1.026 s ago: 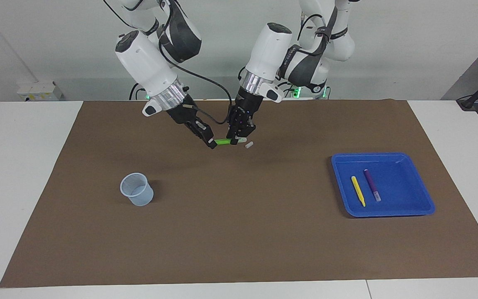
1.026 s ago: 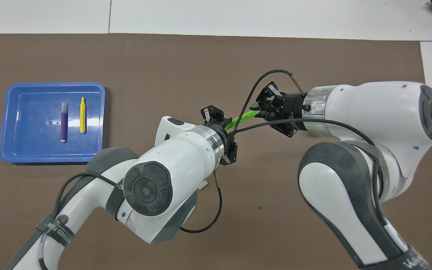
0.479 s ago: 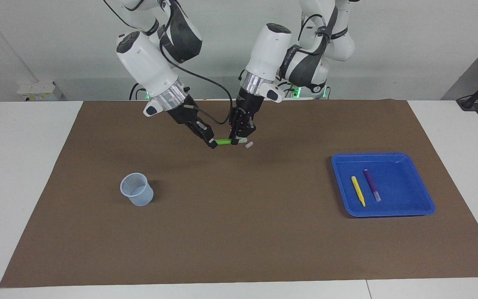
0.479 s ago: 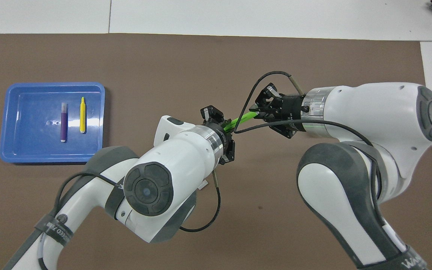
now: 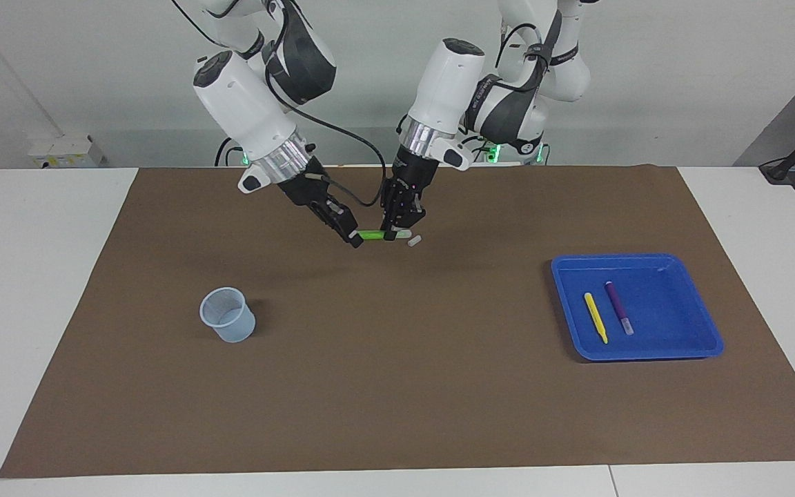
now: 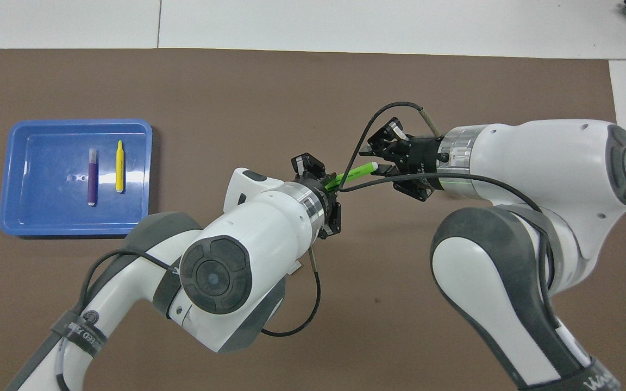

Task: Right arm passes pens to left for tray arrangement
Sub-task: 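Pull the green pen away with the left gripper while the right gripper releases, then carry the green pen to the blue tray with the left gripper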

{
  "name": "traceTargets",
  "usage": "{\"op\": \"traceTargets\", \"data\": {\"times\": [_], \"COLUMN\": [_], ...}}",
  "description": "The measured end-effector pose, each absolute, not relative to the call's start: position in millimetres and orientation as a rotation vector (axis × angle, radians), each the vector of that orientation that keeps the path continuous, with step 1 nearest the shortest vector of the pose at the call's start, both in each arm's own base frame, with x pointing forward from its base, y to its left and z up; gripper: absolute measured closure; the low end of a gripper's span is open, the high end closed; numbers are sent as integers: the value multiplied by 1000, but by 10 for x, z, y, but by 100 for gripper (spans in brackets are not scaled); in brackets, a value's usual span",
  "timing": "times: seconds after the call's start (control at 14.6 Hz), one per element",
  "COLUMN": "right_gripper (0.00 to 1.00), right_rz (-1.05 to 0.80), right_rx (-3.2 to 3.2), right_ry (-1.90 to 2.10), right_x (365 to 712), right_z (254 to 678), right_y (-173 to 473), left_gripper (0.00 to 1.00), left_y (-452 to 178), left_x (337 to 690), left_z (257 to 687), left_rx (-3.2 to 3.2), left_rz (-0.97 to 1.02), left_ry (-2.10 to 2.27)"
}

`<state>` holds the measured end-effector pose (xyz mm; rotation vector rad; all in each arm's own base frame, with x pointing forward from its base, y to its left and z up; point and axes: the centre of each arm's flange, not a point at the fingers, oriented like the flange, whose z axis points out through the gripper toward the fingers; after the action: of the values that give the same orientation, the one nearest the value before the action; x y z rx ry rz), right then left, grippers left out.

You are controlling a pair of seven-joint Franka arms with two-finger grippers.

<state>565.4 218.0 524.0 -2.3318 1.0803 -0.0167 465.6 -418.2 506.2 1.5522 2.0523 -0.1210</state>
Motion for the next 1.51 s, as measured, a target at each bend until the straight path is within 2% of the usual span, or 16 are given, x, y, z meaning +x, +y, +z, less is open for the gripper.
{"op": "traceTargets", "data": {"times": [0.34, 0.41, 0.62, 0.82, 1.09, 1.3, 1.51], "right_gripper": [3, 0, 0, 0, 0, 0, 0], "right_rz": [-80, -103, -182, -237, -209, -116, -81], "right_rx": [-2377, -2416, -2570, -2754, -3057, -3144, -3160], "right_ry": [979, 926, 745, 555, 349, 291, 250], "right_x": [5687, 5722, 5834, 5872, 5809, 5687, 5490], "right_z": [5336, 5324, 5256, 5207, 5322, 5659, 6205], "right_y": [1984, 1835, 1232, 731, 552, 543, 438], "left_gripper": [82, 82, 82, 82, 82, 82, 82], "left_y": [-4190, -4186, -4086, -3710, -3096, -2589, -2147], "left_x": [4647, 4651, 4714, 4981, 5356, 5598, 5744], "left_z": [5061, 5060, 5021, 4964, 4921, 4884, 4828], "left_rx": [1595, 1629, 1788, 1925, 2060, 2166, 2325], "left_rz": [-104, -89, -25, 55, 149, 208, 227], "left_ry": [2020, 1992, 1897, 1832, 1752, 1682, 1557]}}
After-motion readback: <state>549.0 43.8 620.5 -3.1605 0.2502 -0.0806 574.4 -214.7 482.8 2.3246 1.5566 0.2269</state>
